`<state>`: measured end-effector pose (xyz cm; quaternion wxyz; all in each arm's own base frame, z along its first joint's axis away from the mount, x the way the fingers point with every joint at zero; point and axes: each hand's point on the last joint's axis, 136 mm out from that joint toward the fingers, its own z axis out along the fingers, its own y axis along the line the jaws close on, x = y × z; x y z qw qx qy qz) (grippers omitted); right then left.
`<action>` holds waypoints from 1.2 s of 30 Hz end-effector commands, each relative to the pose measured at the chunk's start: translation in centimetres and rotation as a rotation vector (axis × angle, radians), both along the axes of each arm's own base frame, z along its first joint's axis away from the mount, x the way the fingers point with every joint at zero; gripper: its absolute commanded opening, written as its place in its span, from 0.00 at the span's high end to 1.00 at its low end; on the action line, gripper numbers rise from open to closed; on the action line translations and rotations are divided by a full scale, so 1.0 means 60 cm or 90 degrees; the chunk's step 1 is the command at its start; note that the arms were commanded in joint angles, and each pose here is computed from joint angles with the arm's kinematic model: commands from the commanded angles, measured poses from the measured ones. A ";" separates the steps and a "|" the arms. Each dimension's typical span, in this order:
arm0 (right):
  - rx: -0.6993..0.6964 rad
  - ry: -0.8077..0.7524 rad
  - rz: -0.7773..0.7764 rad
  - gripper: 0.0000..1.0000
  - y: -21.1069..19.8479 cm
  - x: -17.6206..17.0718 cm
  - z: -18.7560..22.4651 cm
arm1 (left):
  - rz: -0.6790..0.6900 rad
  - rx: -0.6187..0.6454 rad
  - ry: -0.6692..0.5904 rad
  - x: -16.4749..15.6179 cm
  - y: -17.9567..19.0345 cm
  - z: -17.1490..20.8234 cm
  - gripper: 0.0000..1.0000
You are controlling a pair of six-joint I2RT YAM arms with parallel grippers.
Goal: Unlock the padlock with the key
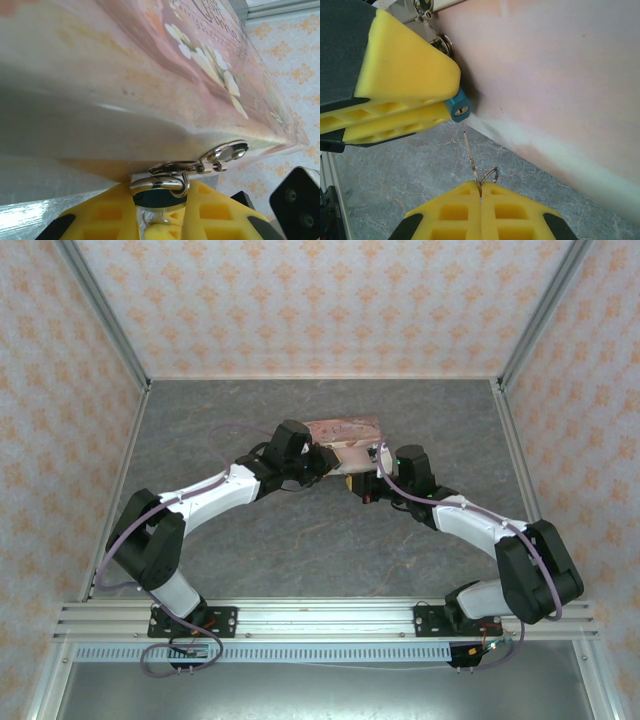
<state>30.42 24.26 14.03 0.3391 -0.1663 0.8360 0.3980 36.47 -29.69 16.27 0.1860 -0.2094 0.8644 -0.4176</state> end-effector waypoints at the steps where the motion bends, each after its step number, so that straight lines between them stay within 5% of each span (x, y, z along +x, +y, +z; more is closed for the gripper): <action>1: 0.013 -0.040 0.011 1.00 0.012 0.012 0.031 | -0.010 -0.036 -0.068 0.022 -0.012 0.062 0.95; 36: 0.040 -0.064 0.012 1.00 0.023 0.028 0.050 | -0.031 -0.037 -0.054 0.010 -0.016 0.053 0.96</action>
